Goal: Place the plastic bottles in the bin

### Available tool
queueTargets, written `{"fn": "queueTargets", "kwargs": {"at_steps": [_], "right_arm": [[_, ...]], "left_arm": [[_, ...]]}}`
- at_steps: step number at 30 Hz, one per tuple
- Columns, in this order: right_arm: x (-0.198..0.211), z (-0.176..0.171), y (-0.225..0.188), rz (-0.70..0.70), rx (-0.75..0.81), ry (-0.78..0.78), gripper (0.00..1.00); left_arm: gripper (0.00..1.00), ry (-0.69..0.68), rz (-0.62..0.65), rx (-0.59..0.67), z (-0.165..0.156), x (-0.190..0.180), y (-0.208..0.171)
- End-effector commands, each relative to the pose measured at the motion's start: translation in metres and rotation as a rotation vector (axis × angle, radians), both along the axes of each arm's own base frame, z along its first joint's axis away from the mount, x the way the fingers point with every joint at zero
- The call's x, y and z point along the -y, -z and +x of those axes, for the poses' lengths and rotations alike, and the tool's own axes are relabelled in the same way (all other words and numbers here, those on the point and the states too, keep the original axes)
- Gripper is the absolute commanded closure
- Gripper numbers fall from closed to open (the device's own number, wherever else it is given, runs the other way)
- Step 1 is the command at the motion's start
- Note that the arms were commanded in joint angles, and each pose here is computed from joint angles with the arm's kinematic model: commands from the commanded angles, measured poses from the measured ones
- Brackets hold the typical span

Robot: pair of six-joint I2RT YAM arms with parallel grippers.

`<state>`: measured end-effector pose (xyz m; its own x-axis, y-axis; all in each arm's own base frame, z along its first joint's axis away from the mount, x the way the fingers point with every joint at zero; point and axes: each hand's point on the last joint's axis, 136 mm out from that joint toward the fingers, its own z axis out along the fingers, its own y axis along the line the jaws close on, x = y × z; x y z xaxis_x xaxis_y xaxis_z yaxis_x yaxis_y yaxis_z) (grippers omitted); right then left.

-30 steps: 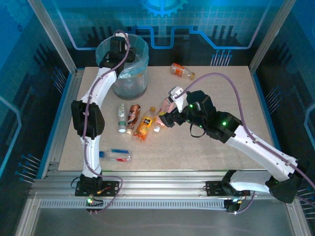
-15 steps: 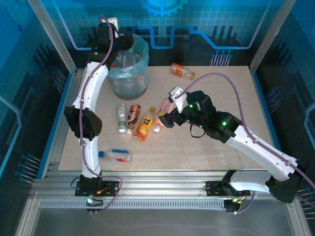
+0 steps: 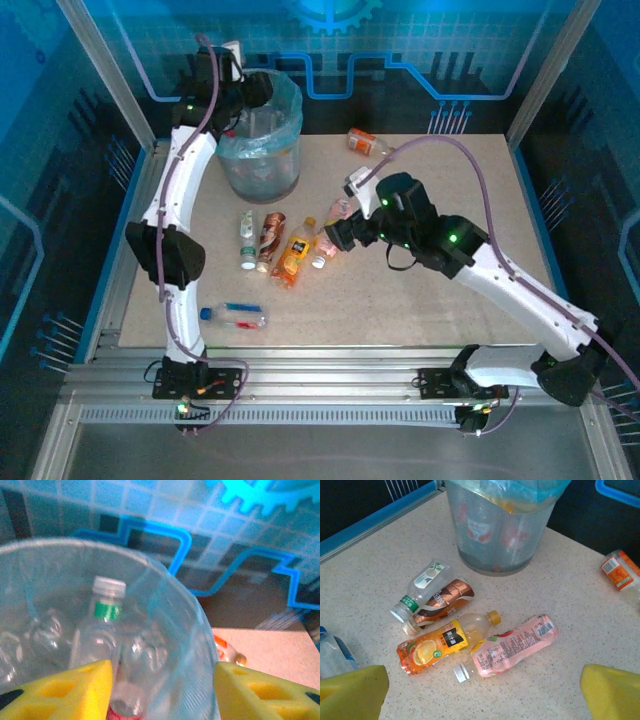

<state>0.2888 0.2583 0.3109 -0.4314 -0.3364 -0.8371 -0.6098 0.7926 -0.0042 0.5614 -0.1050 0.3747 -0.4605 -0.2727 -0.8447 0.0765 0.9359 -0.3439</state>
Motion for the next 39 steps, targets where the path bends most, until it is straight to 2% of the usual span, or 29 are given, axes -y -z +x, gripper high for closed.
{"fn": "queueTargets", "kwargs": {"at_steps": [1,4,8,12,18,22,25,28,36,39], "right_arm": [[0.007,0.008,0.026,-0.018,-0.117,0.094,0.01],[0.008,0.019,0.056,-0.031,-0.212,0.176,0.01],[0.007,0.030,0.100,-0.042,-0.349,0.318,0.00],[-0.003,0.038,0.136,-0.012,-0.427,0.397,0.00],[-0.014,0.054,0.177,0.018,-0.466,0.475,0.00],[-0.030,0.061,0.198,0.062,-0.530,0.461,0.00],[-0.023,0.071,0.216,0.028,-0.513,0.510,0.00],[-0.017,0.079,0.236,0.054,-0.556,0.542,0.01],[0.007,0.075,0.272,0.046,-0.624,0.595,0.10],[0.014,0.067,0.278,0.049,-0.636,0.597,0.16]], "left_arm": [[0.41,0.115,-0.008,0.114,-0.062,0.034,-0.056],[0.38,0.176,0.039,0.140,-0.108,0.051,-0.054],[0.27,0.278,0.084,0.199,-0.170,0.068,-0.042],[0.24,0.307,0.083,0.250,-0.223,0.058,-0.027],[0.24,0.315,0.078,0.261,-0.274,0.038,-0.010],[0.23,0.335,0.063,0.248,-0.289,0.036,0.002],[0.23,0.312,0.050,0.215,-0.291,0.032,0.010],[0.23,0.307,0.039,0.198,-0.294,0.031,0.015],[0.23,0.295,0.036,0.218,-0.290,0.030,0.008],[0.23,0.293,0.026,0.218,-0.287,0.032,0.007]]}}
